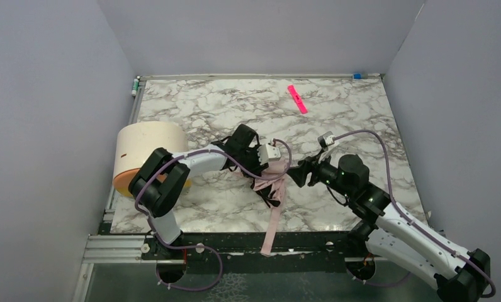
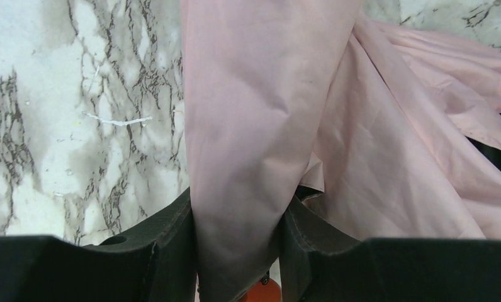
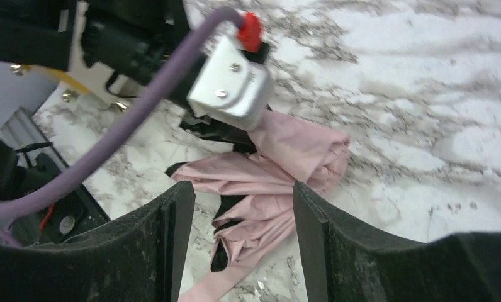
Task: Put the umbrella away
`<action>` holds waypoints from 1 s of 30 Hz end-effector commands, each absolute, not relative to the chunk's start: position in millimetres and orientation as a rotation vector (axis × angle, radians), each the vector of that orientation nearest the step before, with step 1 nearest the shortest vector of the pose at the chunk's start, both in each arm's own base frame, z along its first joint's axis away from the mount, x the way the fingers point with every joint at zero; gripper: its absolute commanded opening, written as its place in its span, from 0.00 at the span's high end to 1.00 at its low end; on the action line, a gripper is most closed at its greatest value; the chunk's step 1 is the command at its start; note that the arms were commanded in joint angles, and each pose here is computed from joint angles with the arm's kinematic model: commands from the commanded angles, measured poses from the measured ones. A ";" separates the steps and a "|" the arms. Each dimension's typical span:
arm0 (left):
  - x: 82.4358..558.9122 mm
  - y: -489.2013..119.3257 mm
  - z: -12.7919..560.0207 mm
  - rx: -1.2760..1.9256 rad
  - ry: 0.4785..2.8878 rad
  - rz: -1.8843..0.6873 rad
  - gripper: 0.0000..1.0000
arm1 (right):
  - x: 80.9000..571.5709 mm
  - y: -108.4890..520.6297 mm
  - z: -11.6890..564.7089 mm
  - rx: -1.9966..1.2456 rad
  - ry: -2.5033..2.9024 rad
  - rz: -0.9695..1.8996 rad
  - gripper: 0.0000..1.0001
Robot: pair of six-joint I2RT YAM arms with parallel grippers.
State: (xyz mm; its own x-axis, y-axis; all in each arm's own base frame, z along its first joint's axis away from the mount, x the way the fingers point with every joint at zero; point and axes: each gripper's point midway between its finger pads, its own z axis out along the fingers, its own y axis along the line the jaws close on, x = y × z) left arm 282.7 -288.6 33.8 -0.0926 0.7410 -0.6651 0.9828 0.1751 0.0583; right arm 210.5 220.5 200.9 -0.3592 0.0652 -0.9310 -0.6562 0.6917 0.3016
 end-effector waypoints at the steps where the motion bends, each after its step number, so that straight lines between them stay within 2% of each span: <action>1: 299.9 -265.8 25.8 1.620 1.856 -0.293 1.00 | 222.2 198.6 185.6 -0.240 1.983 0.699 0.36; 5: 299.4 -264.8 28.4 1.613 1.799 -0.242 1.00 | 242.4 185.8 163.4 -0.206 2.123 0.521 0.32; 8: 296.8 -264.5 28.4 1.615 1.775 -0.228 1.00 | 258.2 200.1 157.0 -0.370 2.184 0.523 0.27; 13: 292.7 -268.4 25.9 1.647 1.730 -0.198 1.00 | 287.7 213.5 150.6 -0.610 2.108 0.477 0.25; 17: 288.2 -269.6 23.7 1.681 1.690 -0.171 1.00 | 298.6 220.6 146.0 -0.795 2.086 0.627 0.24; 23: 286.9 -271.6 22.5 1.706 1.629 -0.087 1.00 | 287.8 241.1 124.7 -1.186 1.997 0.788 0.25; 30: 285.2 -272.7 24.0 1.709 1.519 0.095 1.00 | 289.8 257.6 108.7 -1.345 1.931 0.903 0.25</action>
